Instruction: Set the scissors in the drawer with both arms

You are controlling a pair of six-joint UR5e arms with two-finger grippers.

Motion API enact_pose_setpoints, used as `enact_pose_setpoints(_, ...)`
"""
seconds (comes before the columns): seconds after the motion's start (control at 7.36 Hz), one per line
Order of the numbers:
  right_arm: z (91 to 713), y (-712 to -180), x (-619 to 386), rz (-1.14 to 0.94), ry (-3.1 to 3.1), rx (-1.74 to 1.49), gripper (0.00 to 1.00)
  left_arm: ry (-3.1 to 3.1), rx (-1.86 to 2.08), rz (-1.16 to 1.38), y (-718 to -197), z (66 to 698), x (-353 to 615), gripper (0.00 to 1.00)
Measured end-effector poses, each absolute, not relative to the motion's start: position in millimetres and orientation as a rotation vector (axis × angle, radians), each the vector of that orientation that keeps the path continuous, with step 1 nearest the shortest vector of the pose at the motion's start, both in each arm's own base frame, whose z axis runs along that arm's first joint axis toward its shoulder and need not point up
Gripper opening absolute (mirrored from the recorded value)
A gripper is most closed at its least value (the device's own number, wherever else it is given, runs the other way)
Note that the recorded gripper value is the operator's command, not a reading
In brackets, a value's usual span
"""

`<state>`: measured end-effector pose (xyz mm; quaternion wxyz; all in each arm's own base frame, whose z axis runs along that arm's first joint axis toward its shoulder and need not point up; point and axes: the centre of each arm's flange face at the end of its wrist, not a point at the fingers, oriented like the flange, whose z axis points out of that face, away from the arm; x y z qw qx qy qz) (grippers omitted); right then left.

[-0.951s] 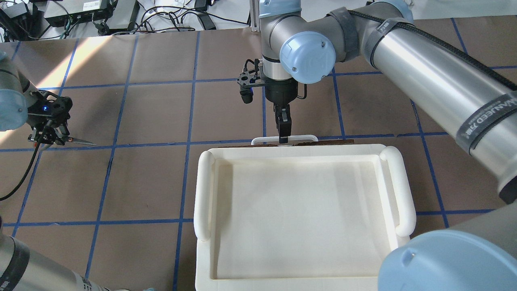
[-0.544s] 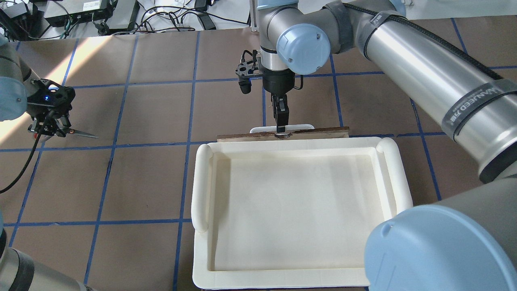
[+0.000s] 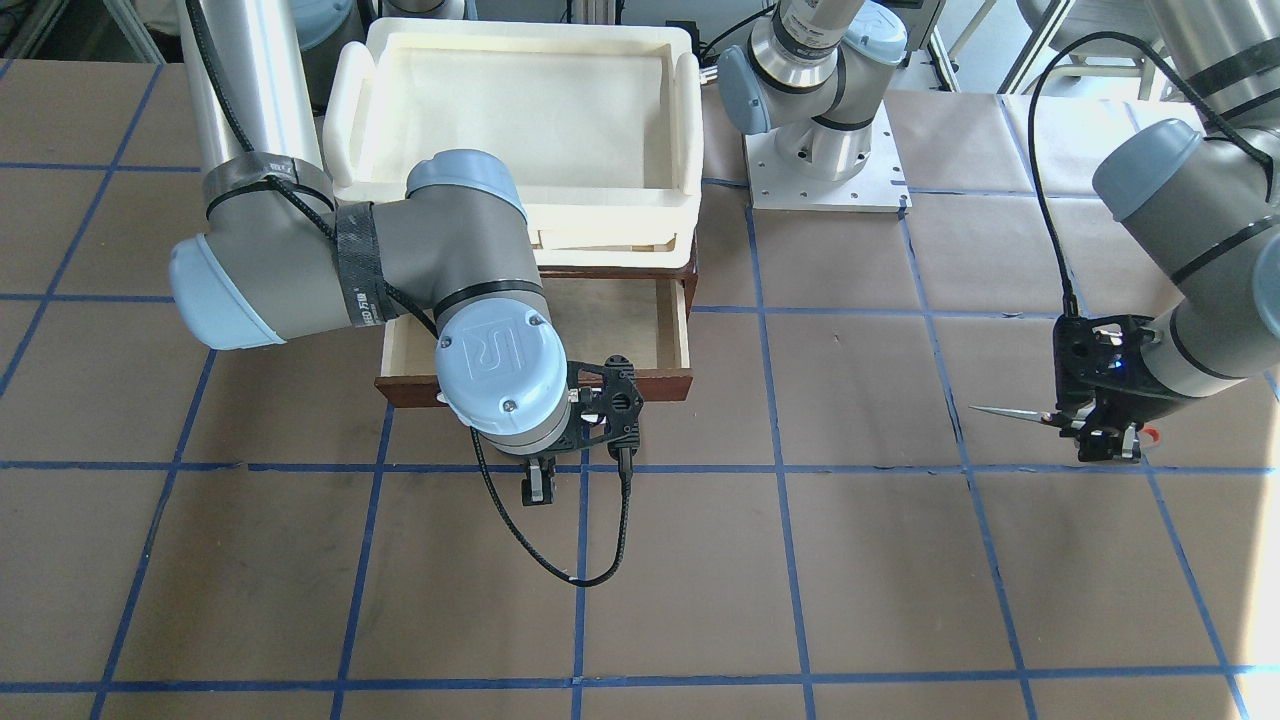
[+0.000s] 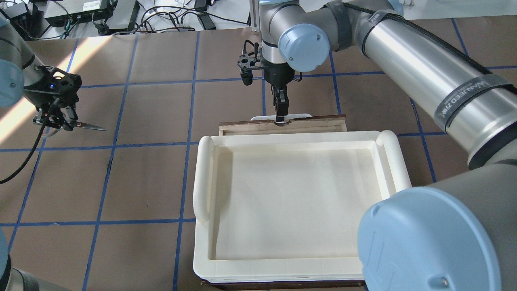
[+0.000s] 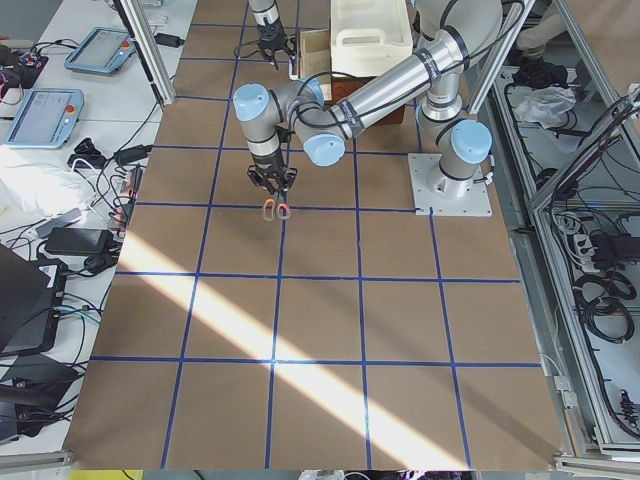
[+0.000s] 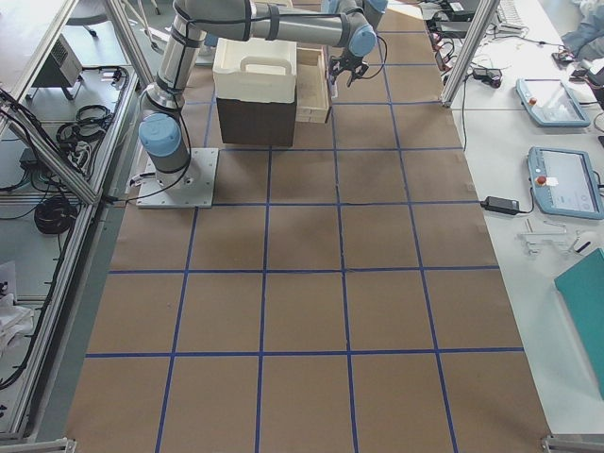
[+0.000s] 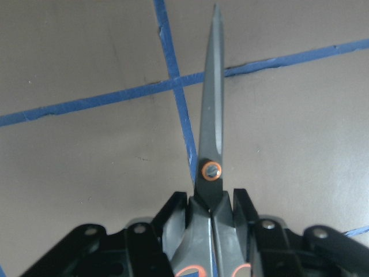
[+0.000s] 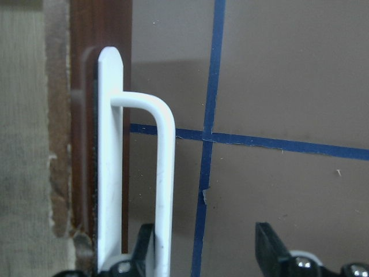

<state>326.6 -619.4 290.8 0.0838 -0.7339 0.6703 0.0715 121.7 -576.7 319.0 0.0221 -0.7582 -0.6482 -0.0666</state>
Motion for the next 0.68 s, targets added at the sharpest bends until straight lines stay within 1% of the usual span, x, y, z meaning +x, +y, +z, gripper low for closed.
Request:
enact_pose_setpoints(0.27,286.3,-628.0,326.9,0.169,2.017,-2.206,0.66,-2.031,-2.318,-0.187,-575.7,341.5,83.8,0.00)
enact_pose_setpoints(0.68,293.5,-638.6,327.5,0.120,2.034,-2.221,0.67,-2.096,-2.251,-0.141,-573.6,371.9,0.5,0.00)
